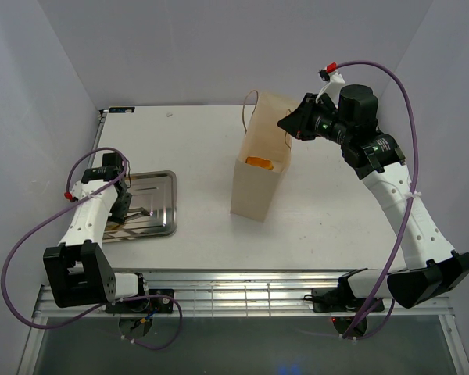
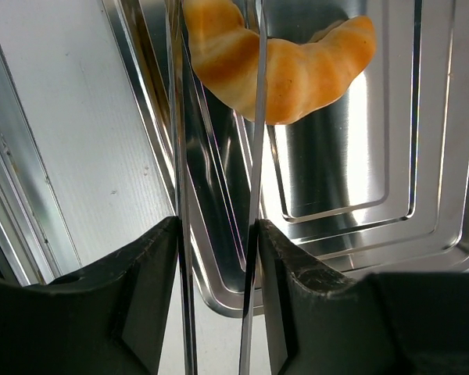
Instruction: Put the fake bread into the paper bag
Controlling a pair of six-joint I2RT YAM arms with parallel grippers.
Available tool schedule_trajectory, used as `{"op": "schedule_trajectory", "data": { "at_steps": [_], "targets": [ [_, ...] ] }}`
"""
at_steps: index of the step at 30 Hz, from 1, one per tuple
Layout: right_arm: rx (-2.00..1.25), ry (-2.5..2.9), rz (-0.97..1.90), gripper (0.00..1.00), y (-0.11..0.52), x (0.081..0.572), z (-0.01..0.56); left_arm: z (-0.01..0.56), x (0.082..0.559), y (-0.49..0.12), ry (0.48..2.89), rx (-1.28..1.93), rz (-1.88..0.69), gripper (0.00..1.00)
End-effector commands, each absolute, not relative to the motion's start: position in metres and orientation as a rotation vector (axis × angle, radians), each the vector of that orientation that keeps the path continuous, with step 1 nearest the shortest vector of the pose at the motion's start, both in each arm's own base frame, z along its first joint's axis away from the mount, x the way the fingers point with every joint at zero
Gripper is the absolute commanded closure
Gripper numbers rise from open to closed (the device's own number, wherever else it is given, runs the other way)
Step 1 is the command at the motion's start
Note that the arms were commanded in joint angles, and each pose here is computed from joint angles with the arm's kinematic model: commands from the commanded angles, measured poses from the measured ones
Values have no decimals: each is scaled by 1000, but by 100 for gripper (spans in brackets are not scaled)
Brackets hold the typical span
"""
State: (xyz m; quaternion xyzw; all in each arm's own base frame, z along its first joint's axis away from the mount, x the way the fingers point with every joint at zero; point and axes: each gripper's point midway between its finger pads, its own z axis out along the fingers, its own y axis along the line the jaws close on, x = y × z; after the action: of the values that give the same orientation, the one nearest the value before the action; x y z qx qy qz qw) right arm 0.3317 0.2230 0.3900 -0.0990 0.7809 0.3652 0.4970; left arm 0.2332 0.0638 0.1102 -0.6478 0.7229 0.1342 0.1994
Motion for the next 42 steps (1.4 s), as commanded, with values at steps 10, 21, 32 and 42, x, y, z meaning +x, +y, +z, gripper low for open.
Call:
{"op": "schedule_trajectory", "data": {
  "at_steps": [10, 21, 32, 42],
  "targets": [
    [-254, 1831, 899, 88, 224, 326, 409, 118, 238, 57, 2019, -1803, 274, 53],
    [-251, 1826, 898, 88, 223, 326, 413, 125, 240, 57, 2006, -1788, 246, 76],
    [-253, 1826, 898, 88, 223, 324, 412, 135, 239, 59, 1982, -1762, 230, 100],
    [-253, 1826, 900, 88, 223, 323, 412, 159, 239, 67, 1905, -1709, 212, 100]
  ]
}}
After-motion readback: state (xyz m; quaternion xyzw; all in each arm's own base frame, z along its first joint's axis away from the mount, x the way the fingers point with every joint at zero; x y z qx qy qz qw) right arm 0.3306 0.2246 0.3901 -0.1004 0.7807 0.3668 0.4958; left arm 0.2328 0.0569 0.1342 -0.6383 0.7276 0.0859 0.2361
